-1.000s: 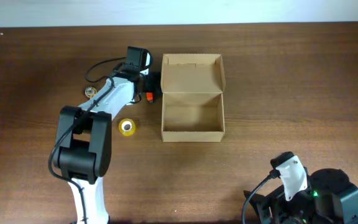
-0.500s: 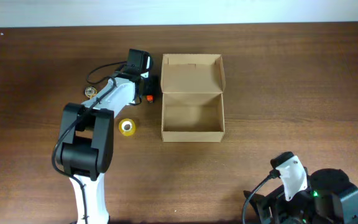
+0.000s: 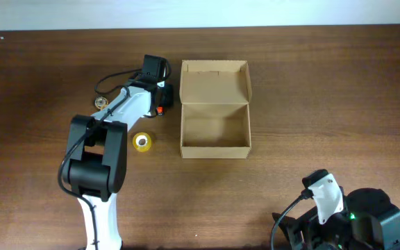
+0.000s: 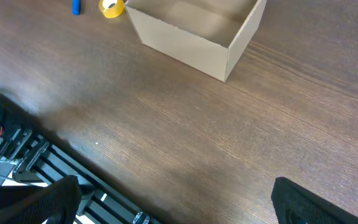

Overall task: Pack container
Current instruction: 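Carry the red stapler into the box and release it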

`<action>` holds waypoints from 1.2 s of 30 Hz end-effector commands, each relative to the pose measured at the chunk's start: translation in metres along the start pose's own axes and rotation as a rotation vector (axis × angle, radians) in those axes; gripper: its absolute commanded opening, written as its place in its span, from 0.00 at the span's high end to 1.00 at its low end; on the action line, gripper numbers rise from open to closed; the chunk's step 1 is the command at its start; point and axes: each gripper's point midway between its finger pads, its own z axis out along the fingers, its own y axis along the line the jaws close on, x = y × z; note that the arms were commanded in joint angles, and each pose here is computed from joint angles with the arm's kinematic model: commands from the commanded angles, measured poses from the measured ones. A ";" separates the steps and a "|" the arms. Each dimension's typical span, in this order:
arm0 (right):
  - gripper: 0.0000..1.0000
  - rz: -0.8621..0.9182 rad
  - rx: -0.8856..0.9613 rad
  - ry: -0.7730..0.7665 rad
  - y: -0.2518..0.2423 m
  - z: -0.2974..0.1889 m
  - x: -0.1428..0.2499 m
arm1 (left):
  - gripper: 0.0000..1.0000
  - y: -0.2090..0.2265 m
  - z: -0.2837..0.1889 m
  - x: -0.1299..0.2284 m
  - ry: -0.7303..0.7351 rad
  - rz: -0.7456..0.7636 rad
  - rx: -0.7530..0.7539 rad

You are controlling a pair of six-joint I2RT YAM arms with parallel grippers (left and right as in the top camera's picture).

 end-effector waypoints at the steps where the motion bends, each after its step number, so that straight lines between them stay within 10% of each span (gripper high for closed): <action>1: 0.01 -0.007 -0.009 -0.006 0.002 0.000 -0.001 | 0.98 0.006 -0.005 -0.013 -0.005 -0.003 -0.054; 15: 0.01 -0.007 -0.009 -0.006 0.002 0.000 -0.001 | 0.98 -0.001 -0.177 -0.103 -0.216 0.093 -0.091; 24: 0.01 -0.007 -0.009 -0.006 0.002 0.000 -0.001 | 0.98 -0.078 -0.250 -0.051 -0.162 0.516 0.168; 36: 0.01 -0.007 -0.009 -0.006 0.002 0.000 -0.001 | 0.98 -0.169 -0.222 0.055 -0.017 1.240 0.392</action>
